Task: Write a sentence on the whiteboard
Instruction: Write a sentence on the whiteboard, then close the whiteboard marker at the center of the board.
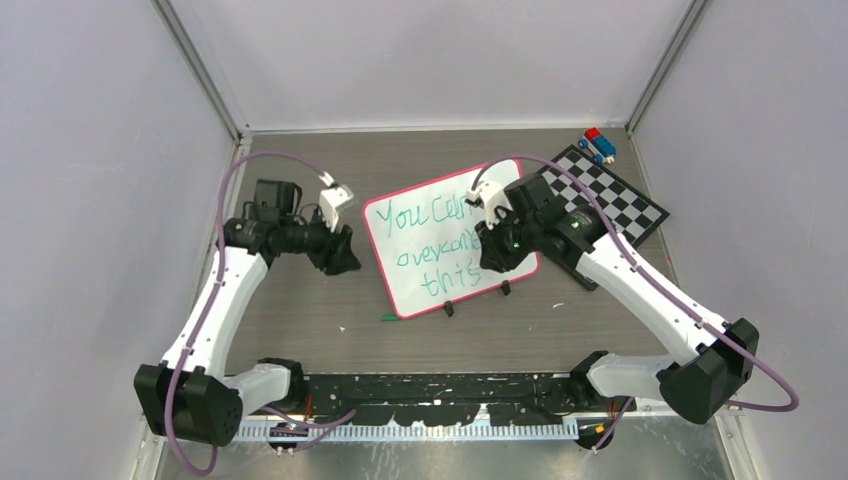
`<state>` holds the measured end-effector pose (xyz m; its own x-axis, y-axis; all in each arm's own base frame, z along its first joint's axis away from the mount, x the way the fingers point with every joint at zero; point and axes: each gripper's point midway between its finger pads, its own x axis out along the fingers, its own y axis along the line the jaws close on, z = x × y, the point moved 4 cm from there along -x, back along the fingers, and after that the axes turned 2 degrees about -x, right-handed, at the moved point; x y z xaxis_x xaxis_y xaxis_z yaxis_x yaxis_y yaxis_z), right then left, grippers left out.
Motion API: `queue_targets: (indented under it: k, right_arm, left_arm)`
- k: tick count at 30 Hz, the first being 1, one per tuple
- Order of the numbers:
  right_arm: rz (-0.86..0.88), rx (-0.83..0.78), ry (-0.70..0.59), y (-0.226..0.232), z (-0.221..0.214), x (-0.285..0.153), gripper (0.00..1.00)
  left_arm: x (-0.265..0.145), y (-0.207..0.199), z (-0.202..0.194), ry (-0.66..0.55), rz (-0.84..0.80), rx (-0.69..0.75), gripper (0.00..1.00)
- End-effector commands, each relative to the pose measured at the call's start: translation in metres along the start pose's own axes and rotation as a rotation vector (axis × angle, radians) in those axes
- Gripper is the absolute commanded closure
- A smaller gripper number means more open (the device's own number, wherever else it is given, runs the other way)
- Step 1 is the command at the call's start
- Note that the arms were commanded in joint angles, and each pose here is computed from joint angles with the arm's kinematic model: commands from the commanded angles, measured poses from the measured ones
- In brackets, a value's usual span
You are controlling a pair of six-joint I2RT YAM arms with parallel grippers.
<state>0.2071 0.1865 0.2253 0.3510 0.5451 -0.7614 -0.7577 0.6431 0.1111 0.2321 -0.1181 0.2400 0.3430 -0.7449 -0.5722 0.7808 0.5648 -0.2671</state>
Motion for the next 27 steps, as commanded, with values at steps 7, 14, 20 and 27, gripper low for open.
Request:
queue_targets:
  k: [7,14,20,27]
  right_arm:
    - [0.033,0.14,-0.11,-0.014,0.027,-0.023,1.0]
    - [0.023,0.174,-0.114,-0.022,0.027,-0.026,1.0]
    - [0.037,0.187,-0.123,-0.023,0.029,-0.031,1.0]
    - [0.057,0.179,-0.128,-0.019,0.028,-0.036,1.0]
  left_arm:
    - [0.032,-0.011,-0.115,0.298,-0.045,0.323,0.49]
    - [0.064,-0.023,-0.134,0.314,-0.141,0.386,0.51]
    - [0.078,-0.029,-0.147,0.351,-0.226,0.484,0.51]
    - [0.086,-0.042,-0.145,0.286,-0.286,0.653,0.49]
